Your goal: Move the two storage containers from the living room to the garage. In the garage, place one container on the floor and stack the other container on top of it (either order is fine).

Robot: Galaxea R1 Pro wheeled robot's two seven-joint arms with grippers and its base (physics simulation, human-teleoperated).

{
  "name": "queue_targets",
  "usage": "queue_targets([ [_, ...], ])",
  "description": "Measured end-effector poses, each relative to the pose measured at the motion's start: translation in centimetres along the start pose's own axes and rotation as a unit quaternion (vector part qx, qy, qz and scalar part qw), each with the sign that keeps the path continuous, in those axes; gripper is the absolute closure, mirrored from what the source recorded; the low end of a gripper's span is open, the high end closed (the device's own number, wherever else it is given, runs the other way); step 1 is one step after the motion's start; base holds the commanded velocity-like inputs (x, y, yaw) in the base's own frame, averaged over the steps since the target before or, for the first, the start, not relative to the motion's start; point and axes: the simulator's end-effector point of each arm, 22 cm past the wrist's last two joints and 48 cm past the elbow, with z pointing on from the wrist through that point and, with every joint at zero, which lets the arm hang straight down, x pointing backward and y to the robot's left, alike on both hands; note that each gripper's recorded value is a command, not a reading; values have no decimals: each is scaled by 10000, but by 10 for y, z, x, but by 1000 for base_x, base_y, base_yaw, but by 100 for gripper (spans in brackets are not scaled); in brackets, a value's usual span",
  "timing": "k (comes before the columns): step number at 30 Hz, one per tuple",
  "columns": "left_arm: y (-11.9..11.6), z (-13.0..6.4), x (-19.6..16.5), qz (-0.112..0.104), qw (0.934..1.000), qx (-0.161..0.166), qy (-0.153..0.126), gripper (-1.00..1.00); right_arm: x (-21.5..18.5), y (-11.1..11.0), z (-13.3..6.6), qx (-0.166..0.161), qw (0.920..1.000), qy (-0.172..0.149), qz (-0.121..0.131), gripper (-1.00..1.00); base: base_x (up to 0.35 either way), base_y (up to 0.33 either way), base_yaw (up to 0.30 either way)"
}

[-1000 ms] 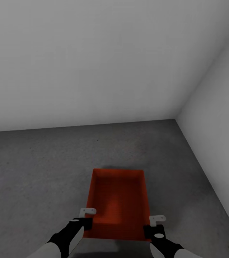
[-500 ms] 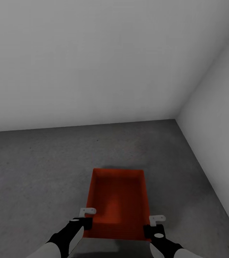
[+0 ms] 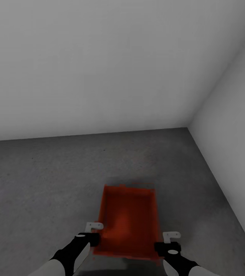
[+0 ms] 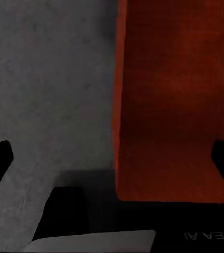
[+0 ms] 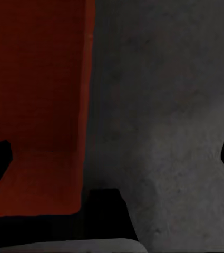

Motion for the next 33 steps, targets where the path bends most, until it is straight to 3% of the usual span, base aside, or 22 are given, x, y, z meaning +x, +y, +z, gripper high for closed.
queue_targets([
  [33,1,0,-1,-1,10000,0,-9,-100,0,0,0,-6,10000,3,-1,-100,0,0,0],
])
